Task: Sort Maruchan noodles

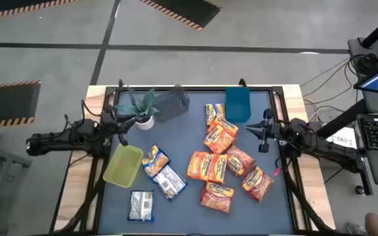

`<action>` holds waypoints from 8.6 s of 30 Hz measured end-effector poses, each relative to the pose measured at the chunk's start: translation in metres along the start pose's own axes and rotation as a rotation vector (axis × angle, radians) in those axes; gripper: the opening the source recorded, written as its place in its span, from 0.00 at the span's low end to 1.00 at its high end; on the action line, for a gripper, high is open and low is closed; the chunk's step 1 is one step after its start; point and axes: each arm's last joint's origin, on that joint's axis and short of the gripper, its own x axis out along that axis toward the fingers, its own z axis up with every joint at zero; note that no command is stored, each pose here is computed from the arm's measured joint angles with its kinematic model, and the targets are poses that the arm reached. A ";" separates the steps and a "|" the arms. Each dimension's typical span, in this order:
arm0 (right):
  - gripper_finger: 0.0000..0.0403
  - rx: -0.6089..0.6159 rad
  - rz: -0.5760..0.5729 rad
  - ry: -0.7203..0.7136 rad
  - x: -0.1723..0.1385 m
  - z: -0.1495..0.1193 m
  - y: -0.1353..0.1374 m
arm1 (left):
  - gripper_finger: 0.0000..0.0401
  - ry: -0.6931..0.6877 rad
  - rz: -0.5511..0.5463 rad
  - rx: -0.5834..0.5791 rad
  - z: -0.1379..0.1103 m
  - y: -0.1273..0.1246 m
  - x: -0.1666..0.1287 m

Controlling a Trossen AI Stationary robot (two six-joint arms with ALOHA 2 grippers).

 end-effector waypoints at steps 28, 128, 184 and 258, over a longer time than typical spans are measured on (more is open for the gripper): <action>0.11 0.000 0.000 0.000 0.000 0.000 0.000 | 0.17 0.000 0.000 0.000 0.000 0.000 0.000; 0.11 -0.018 -0.016 0.005 0.000 0.000 0.000 | 0.17 0.000 0.000 0.000 0.000 0.000 0.000; 0.11 0.822 -0.121 0.269 0.024 0.021 -0.013 | 0.17 -0.005 -0.582 -0.366 0.108 -0.100 0.097; 0.11 0.995 0.027 0.359 0.101 0.074 -0.030 | 0.17 0.514 -0.425 0.130 -0.025 -0.176 0.230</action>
